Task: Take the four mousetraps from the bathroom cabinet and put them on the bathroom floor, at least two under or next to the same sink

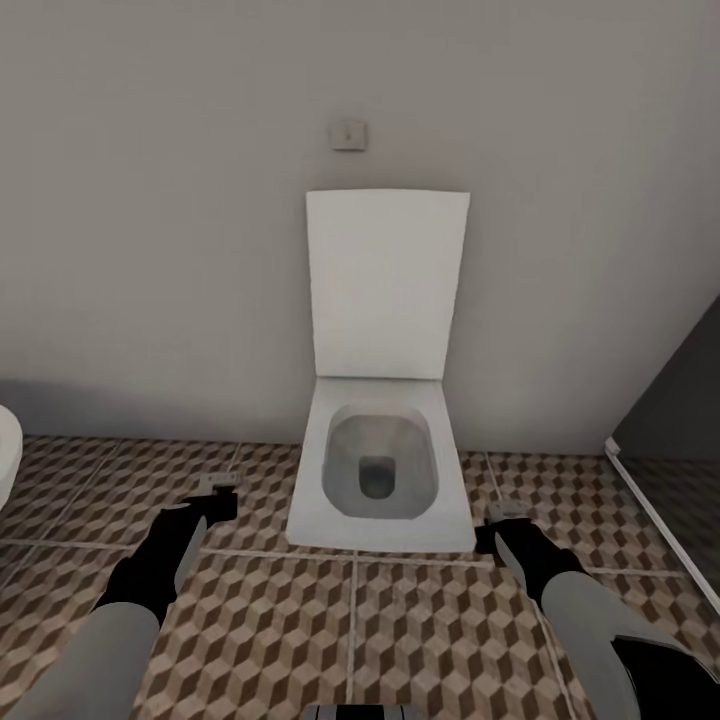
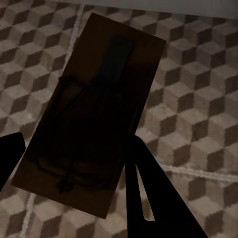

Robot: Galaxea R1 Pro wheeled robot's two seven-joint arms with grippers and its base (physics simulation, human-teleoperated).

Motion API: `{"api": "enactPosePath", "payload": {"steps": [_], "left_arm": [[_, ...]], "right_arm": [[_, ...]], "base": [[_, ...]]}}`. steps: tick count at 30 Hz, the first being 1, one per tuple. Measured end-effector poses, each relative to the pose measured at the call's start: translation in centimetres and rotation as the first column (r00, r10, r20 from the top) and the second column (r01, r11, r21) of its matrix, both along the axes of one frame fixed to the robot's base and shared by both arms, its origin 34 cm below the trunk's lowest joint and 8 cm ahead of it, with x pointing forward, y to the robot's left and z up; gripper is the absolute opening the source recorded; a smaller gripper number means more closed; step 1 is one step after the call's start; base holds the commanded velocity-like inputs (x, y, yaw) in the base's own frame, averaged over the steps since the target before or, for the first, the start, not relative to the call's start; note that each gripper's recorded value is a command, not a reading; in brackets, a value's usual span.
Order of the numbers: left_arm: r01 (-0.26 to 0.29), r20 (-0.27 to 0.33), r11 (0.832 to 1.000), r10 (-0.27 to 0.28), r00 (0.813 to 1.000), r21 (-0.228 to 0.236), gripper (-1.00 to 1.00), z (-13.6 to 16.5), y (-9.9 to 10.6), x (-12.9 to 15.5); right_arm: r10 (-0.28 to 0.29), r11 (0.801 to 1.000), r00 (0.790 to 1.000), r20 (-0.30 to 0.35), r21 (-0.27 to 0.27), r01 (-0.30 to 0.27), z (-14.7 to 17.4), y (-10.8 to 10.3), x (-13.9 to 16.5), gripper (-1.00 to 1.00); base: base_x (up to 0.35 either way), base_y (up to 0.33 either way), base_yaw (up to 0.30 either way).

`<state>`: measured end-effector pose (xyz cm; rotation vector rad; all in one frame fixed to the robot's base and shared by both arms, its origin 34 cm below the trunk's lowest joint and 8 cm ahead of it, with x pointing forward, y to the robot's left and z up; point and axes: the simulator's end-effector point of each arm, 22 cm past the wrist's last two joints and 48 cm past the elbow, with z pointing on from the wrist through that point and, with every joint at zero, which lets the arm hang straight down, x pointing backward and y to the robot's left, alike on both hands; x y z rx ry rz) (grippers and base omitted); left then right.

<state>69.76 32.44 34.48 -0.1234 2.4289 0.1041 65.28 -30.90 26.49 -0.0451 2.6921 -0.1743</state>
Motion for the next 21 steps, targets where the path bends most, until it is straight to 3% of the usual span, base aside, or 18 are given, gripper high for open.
{"api": "enactPosePath", "payload": {"steps": [11,21], "left_arm": [[-0.001,-0.002,1.0,0.001,1.0,-0.001,-1.0,-0.04,0.03,-0.04],[-0.001,-0.006,1.0,0.001,1.0,-0.002,-1.0,-0.09,0.02,-0.1]], "right_arm": [[0.009,1.0,1.0,0.0,0.003,-0.009,0.01,0.01,0.03,-1.0],[0.009,1.0,1.0,-0.001,-0.008,-0.009,0.07,-0.2,0.05,-1.0]], "base": [[0.009,0.007,-0.01],[0.0,0.0,-0.178]]}}
